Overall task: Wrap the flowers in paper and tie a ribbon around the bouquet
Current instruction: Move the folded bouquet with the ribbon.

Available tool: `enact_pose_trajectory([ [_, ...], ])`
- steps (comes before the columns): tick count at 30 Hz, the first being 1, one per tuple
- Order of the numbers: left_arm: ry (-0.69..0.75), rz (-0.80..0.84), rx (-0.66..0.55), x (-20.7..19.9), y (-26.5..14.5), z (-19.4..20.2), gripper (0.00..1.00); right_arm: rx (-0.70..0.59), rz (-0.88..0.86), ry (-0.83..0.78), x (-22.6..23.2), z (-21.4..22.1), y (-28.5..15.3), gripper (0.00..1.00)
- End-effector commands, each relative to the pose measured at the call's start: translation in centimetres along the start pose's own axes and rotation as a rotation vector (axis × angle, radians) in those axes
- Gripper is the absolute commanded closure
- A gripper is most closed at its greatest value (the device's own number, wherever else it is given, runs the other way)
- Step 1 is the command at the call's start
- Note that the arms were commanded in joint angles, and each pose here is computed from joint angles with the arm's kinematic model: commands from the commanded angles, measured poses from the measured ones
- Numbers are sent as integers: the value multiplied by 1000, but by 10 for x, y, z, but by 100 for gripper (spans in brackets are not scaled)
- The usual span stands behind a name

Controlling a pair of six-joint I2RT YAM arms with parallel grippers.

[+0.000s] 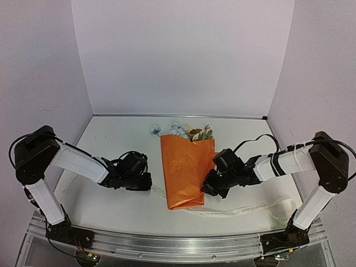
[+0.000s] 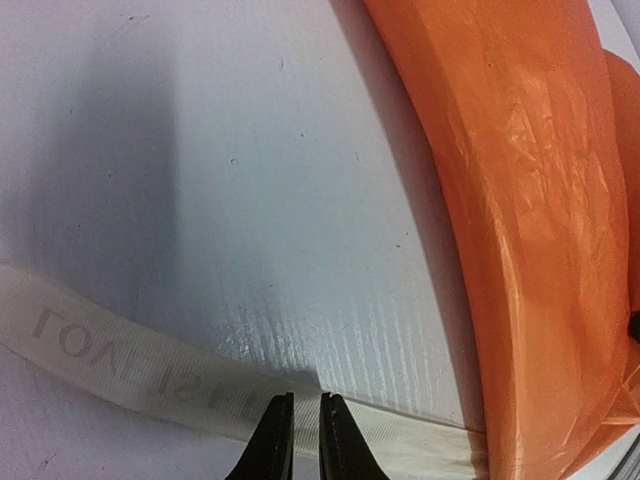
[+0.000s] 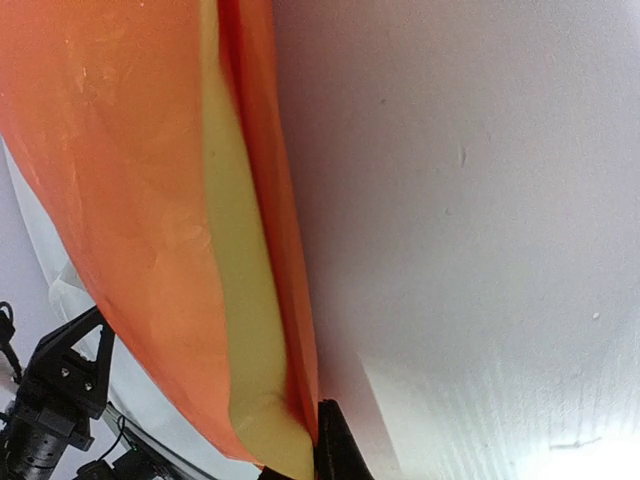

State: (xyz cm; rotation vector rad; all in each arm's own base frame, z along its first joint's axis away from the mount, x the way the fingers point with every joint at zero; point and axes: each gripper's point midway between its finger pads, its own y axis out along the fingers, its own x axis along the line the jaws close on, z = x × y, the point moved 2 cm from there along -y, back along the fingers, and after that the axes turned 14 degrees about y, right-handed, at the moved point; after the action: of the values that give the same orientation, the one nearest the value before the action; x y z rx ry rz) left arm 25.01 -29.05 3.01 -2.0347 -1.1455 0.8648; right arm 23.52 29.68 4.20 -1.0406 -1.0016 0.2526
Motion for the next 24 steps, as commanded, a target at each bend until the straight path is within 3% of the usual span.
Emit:
enact_pose_trajectory([
  [1,-68,-46,-27,7,1,0,92,-51,-38,89,18,7,-14,100],
  [8,-174,-150,1,20,-5,29,97,-74,-73,87,31,34,-15,100],
  [16,-286,-189,-41,33,-17,40,97,-141,-43,27,6,50,-11,99],
  [24,-316,-200,-66,38,-23,39,97,-119,-3,-47,-11,52,-18,74],
])
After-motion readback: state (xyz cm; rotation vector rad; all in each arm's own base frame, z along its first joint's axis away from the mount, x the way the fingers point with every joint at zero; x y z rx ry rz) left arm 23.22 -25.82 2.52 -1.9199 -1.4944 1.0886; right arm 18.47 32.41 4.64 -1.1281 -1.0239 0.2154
